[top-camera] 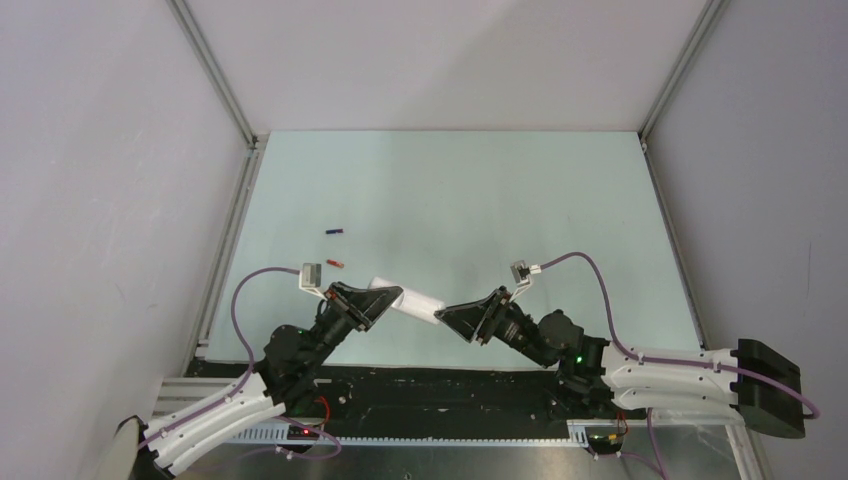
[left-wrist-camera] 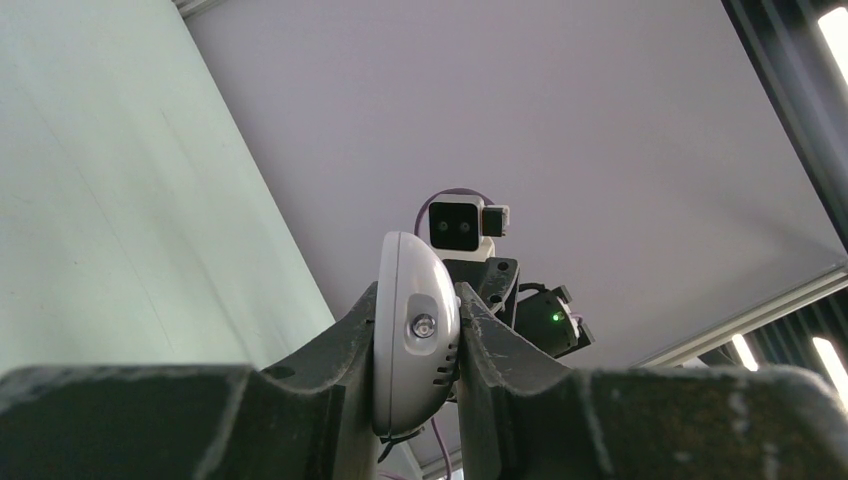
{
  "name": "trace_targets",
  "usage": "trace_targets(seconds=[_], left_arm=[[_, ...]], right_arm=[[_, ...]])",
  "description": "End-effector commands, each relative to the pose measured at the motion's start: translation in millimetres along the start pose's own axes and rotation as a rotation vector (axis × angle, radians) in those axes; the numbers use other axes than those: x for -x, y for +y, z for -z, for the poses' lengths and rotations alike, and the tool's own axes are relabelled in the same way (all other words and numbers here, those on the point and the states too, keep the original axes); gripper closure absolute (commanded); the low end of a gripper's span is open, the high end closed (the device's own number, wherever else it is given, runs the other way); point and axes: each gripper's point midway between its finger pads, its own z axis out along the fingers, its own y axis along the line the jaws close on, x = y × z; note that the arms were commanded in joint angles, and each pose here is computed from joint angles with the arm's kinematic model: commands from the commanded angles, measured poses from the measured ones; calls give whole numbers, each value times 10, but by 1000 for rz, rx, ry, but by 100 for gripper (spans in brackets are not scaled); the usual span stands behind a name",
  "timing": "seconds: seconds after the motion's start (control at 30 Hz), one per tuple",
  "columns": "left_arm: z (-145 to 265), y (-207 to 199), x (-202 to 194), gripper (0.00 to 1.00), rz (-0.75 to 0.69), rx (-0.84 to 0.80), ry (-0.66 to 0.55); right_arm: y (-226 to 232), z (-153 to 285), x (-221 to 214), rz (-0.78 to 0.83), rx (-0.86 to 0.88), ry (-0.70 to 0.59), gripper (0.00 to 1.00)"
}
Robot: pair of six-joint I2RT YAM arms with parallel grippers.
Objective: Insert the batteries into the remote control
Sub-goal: Remove the battery cover from the remote control.
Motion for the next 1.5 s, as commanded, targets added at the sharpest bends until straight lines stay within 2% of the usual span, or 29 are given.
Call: trace_targets(seconds=[0.0, 0.27, 1.0, 1.47], left_arm=[[3, -179, 24, 100, 15, -63, 0], [-2, -158, 25, 100, 13, -55, -2], [-21, -92, -15, 100, 6, -30, 13], [-13, -99, 9, 100, 28, -32, 0]], right_arm=[[32, -31, 99, -11, 8, -48, 50], [68, -57, 93, -3, 23, -40, 48], [180, -54, 93, 25, 79, -28, 35], [94, -32, 70, 18, 46, -22, 34]])
